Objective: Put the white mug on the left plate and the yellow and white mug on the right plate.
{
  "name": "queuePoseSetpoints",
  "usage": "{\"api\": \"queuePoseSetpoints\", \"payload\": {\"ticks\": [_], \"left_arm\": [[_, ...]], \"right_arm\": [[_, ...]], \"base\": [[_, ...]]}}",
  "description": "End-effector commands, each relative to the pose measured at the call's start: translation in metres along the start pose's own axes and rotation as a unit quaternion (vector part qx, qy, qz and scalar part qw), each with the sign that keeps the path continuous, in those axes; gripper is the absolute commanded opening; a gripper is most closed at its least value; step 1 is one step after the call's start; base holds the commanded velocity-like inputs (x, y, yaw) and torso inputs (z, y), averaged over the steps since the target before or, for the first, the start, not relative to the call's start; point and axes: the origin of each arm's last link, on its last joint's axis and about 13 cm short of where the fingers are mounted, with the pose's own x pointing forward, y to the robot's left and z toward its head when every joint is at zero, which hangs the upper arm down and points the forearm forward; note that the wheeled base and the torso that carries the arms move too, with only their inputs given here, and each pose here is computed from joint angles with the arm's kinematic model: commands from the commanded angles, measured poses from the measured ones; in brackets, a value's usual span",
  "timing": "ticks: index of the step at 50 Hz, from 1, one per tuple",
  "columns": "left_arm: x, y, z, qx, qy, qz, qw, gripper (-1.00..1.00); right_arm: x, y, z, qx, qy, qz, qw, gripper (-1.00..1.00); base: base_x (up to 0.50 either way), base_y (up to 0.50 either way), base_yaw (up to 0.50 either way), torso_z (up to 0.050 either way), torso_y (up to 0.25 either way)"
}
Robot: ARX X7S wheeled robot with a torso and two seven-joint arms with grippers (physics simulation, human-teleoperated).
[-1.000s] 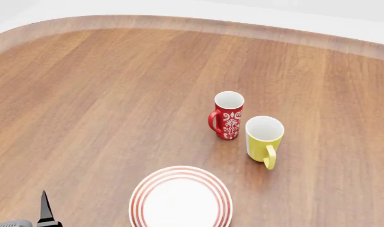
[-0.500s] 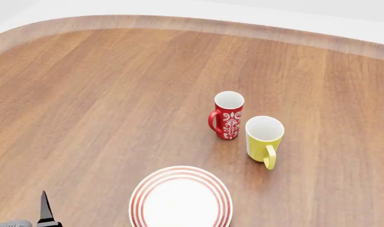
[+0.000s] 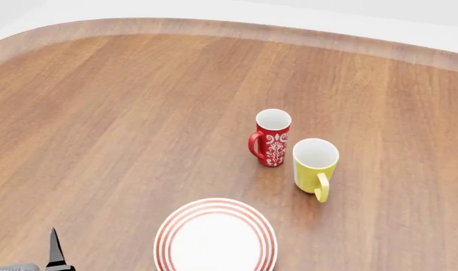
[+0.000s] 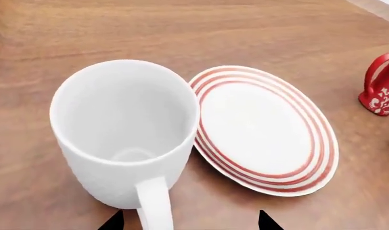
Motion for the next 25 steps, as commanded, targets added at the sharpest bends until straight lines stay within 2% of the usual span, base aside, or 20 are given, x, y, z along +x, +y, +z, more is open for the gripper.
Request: {"api": "queuePoseSetpoints", "payload": {"ticks": [1, 25], "left_arm": [[-0.003, -0.002, 0.003, -0.014, -0.007, -0.019, 1.0, 1.0], [-0.004, -0.002, 0.005, -0.016, -0.009, -0.016, 1.0, 1.0]], "right_arm": [[0.015, -0.002, -0.008, 0.007, 0.007, 0.015, 1.0, 1.0], [0.027, 0.007, -0.02, 0.002, 0.032, 0.042, 0.999, 1.0]], "base": [[0.0, 0.0, 0.0, 0.0, 0.0], [0.0, 0.0, 0.0, 0.0, 0.0]]}}
